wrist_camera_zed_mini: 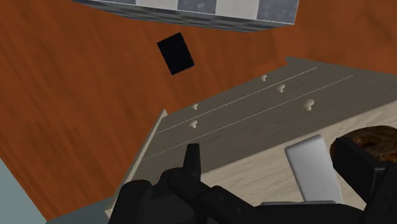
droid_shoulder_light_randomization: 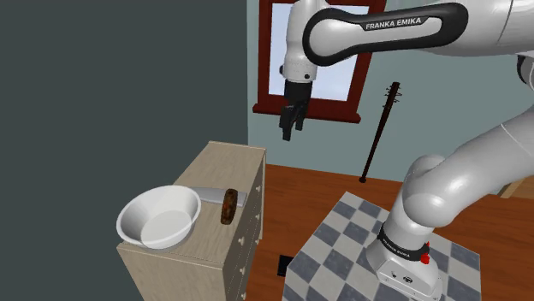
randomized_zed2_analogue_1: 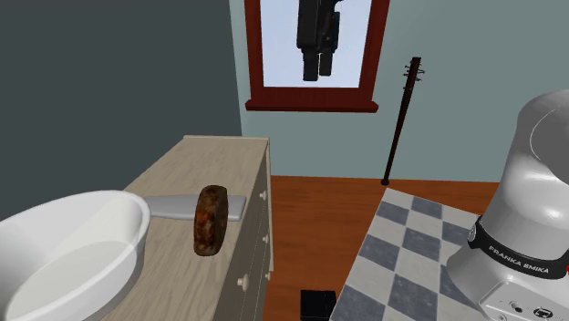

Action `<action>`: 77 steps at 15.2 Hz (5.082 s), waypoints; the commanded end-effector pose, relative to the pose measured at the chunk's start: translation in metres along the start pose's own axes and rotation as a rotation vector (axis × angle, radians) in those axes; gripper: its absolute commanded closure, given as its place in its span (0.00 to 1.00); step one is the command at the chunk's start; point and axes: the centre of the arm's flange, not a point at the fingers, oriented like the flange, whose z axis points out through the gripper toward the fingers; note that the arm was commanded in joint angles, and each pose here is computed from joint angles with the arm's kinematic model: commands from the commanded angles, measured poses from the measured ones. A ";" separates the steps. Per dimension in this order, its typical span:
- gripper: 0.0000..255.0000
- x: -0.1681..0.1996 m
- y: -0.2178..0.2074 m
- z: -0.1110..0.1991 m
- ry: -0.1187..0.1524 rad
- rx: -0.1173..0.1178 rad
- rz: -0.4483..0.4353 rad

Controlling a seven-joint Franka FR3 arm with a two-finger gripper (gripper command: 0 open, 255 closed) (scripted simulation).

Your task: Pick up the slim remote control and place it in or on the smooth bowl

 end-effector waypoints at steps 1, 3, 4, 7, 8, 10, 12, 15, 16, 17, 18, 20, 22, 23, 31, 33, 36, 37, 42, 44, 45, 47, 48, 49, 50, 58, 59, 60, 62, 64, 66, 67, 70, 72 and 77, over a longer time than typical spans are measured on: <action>0.00 0.017 -0.011 0.016 0.001 -0.004 -0.031; 0.00 0.036 -0.022 0.032 0.001 -0.009 -0.061; 0.00 0.045 -0.028 0.040 0.001 -0.011 -0.076; 0.00 0.072 -0.046 0.063 0.001 -0.017 -0.121; 0.00 0.081 -0.053 0.071 0.001 -0.020 -0.136; 0.00 0.098 -0.066 0.086 0.001 -0.024 -0.166; 0.00 0.115 -0.079 0.102 0.001 -0.028 -0.196; 0.00 0.139 -0.100 0.126 0.001 -0.035 -0.241; 0.00 0.147 -0.107 0.134 0.001 -0.037 -0.256; 0.00 0.155 -0.114 0.141 0.001 -0.040 -0.271; 0.00 0.163 -0.122 0.149 0.001 -0.042 -0.286; 0.00 0.178 -0.137 0.165 0.001 -0.046 -0.316; 0.00 0.193 -0.152 0.181 0.001 -0.051 -0.346; 0.00 0.200 -0.160 0.189 0.001 -0.053 -0.361; 0.00 0.201 -0.159 0.230 0.001 -0.053 -0.362; 0.00 0.201 -0.159 0.230 0.001 -0.053 -0.362; 0.00 0.201 -0.159 0.230 0.001 -0.053 -0.362; 0.00 0.201 -0.159 0.230 0.001 -0.053 -0.362; 1.00 0.201 -0.159 0.230 0.001 -0.053 -0.362; 1.00 0.201 -0.159 0.230 0.001 -0.053 -0.362; 1.00 0.201 -0.159 0.230 0.001 -0.053 -0.362; 1.00 0.201 -0.159 0.230 0.001 -0.053 -0.362; 1.00 0.201 -0.159 0.230 0.001 -0.053 -0.362; 1.00 0.201 -0.159 0.230 0.001 -0.053 -0.362; 1.00 0.201 -0.159 0.225 0.001 -0.053 -0.362; 1.00 0.201 -0.161 0.183 0.001 -0.053 -0.362; 1.00 0.200 -0.161 0.177 0.001 -0.053 -0.362; 1.00 0.200 -0.161 0.172 0.001 -0.053 -0.362; 1.00 0.200 -0.161 0.161 0.001 -0.053 -0.362; 1.00 0.200 -0.162 0.151 0.001 -0.053 -0.362; 1.00 0.200 -0.162 0.140 0.001 -0.053 -0.362; 1.00 0.200 -0.162 0.135 0.001 -0.053 -0.362; 1.00 0.200 -0.163 0.119 0.001 -0.053 -0.362; 1.00 0.199 -0.164 0.109 0.001 -0.053 -0.362; 1.00 0.199 -0.165 0.082 0.001 -0.053 -0.362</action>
